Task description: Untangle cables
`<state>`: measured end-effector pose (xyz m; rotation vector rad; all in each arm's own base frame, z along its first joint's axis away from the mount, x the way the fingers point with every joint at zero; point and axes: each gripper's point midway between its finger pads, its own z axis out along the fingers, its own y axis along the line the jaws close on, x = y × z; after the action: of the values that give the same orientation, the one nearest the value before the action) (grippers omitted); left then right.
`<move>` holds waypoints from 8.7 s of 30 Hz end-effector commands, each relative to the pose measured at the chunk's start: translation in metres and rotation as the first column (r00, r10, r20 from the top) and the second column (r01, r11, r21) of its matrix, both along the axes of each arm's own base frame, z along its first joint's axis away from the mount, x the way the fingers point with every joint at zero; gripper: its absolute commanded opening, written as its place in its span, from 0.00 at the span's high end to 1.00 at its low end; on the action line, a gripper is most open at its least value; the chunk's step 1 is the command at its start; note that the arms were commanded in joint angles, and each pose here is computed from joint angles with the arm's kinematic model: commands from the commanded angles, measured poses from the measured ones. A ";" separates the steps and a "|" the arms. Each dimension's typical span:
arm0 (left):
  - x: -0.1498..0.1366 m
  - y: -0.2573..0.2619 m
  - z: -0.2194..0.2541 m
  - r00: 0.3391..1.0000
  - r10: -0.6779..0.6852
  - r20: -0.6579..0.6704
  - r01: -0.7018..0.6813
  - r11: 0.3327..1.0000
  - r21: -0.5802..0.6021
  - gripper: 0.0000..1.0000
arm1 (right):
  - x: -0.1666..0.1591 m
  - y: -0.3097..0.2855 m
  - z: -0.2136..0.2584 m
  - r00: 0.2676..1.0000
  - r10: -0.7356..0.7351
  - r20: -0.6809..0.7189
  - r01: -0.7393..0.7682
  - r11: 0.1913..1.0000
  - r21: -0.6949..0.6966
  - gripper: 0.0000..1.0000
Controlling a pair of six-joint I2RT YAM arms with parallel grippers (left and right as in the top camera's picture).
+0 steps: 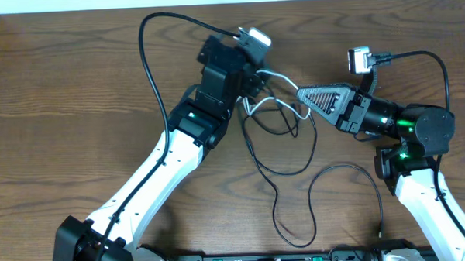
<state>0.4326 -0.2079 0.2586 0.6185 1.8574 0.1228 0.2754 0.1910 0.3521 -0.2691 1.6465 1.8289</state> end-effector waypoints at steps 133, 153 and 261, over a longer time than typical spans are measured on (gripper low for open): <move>-0.073 -0.060 -0.180 0.711 -0.387 -0.588 0.412 0.906 -0.097 0.02 | 0.047 -0.161 0.082 0.828 -0.561 -0.005 0.522 0.767 0.373 0.99; -0.069 -0.062 -0.177 0.722 -0.390 -0.571 0.408 0.907 -0.104 0.03 | 0.073 -0.132 -0.055 0.866 -0.464 -0.184 0.449 0.886 -0.119 0.99; -0.086 -0.029 -0.195 0.586 -0.287 -0.758 0.111 0.955 -0.277 0.01 | -0.006 -0.024 -0.098 0.976 0.080 0.201 -0.013 0.949 -0.315 0.99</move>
<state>0.3510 -0.2368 0.0674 0.8198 2.5697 -0.5698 0.2708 0.1657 0.2507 -0.5991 1.8010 1.5192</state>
